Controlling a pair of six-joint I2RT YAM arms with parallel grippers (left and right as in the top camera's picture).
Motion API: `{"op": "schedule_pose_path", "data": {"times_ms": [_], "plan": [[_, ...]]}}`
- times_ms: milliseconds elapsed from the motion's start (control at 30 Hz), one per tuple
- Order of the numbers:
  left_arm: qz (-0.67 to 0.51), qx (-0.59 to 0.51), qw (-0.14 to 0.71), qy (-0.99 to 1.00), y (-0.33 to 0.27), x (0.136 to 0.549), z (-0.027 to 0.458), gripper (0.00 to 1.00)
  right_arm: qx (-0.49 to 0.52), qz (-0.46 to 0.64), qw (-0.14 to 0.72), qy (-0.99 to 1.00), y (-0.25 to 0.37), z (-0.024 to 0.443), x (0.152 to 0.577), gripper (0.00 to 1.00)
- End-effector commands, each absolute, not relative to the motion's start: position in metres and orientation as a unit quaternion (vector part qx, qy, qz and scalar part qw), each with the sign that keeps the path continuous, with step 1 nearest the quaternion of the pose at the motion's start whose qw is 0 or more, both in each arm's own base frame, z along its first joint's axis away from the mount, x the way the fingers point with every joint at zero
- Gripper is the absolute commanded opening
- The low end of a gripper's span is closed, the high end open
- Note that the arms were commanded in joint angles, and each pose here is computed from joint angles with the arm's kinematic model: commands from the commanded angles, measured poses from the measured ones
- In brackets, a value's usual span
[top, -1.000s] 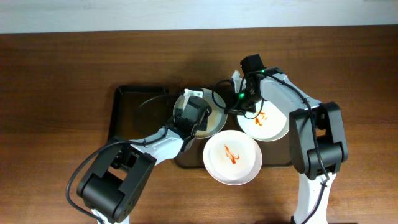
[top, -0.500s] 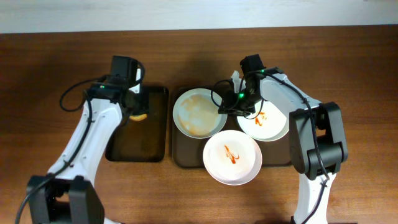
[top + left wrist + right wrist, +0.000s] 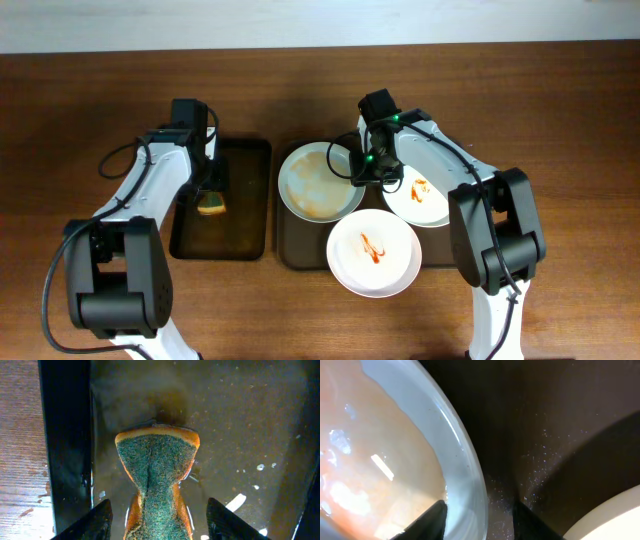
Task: Clean dirty plates on tray and stack at the side
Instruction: 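Return the sponge to the black tray with the left gripper, then carry the cleaned plate right and set it on the table with the right gripper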
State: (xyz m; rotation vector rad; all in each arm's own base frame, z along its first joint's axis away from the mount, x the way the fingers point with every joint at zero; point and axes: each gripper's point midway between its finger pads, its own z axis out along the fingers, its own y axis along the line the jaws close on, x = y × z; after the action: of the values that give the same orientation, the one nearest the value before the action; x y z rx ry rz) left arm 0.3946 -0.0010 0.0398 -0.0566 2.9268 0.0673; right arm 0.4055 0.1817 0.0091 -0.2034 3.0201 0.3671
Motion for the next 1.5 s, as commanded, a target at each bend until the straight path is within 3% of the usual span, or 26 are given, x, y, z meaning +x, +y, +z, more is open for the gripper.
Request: {"op": "schedule_pose_path", "data": {"times_ms": [0, 67, 100, 133, 167, 233, 300, 400, 633, 933, 1167, 1333, 1467], "plan": [[0.015, -0.016, 0.133, 0.991, -0.004, 0.416, 0.073, 0.71, -0.072, 0.112, 0.053, 0.99, 0.182, 0.011, 0.409, 0.39], [0.013, -0.02, 0.156, 0.987, -0.004, 0.427, 0.094, 0.82, -0.072, 0.112, 0.053, 0.99, 0.182, 0.011, 0.409, 0.4], [0.012, -0.024, 0.161, 0.987, -0.004, 0.429, 0.097, 0.99, -0.072, 0.112, 0.053, 0.99, 0.182, 0.011, 0.409, 0.39], [0.012, -0.024, 0.161, 0.987, -0.004, 0.43, 0.097, 1.0, -0.072, 0.112, 0.052, 0.99, 0.182, 0.011, 0.409, 0.2], [0.013, -0.024, 0.161, 0.987, -0.004, 0.43, 0.097, 1.0, -0.072, 0.112, 0.052, 0.99, 0.182, 0.011, 0.409, 0.08], [0.012, -0.024, 0.161, 0.987, -0.004, 0.43, 0.097, 1.0, -0.072, 0.117, 0.05, 0.989, 0.183, 0.011, 0.408, 0.04], [0.013, -0.024, 0.161, 0.987, -0.004, 0.43, 0.097, 1.0, -0.07, 0.12, 0.06, 0.989, 0.183, 0.019, 0.415, 0.04], [0.012, -0.024, 0.161, 0.987, -0.004, 0.43, 0.097, 1.0, -0.069, 0.127, 0.087, 0.986, 0.186, 0.072, 0.431, 0.04], [0.012, -0.024, 0.161, 0.987, -0.004, 0.43, 0.097, 1.0, -0.07, 0.129, 0.09, 0.985, 0.187, 0.121, 0.433, 0.04], [0.015, -0.026, 0.178, 0.984, -0.002, 0.438, 0.1, 1.0, -0.104, 0.09, 0.097, 0.986, 0.22, 0.126, 0.416, 0.04], [-0.053, -0.064, 0.273, 0.958, 0.028, 0.478, 0.179, 1.0, -0.158, 0.053, 0.197, 0.966, 0.304, 0.138, 0.406, 0.04], [-0.052, -0.067, 0.269, 0.959, 0.03, 0.476, 0.178, 1.0, -0.154, 0.025, 0.304, 0.94, 0.326, 0.161, 0.432, 0.04], [-0.052, -0.067, 0.269, 0.959, 0.03, 0.476, 0.178, 1.0, -0.165, 0.02, 0.331, 0.929, 0.329, 0.169, 0.442, 0.04]]}}
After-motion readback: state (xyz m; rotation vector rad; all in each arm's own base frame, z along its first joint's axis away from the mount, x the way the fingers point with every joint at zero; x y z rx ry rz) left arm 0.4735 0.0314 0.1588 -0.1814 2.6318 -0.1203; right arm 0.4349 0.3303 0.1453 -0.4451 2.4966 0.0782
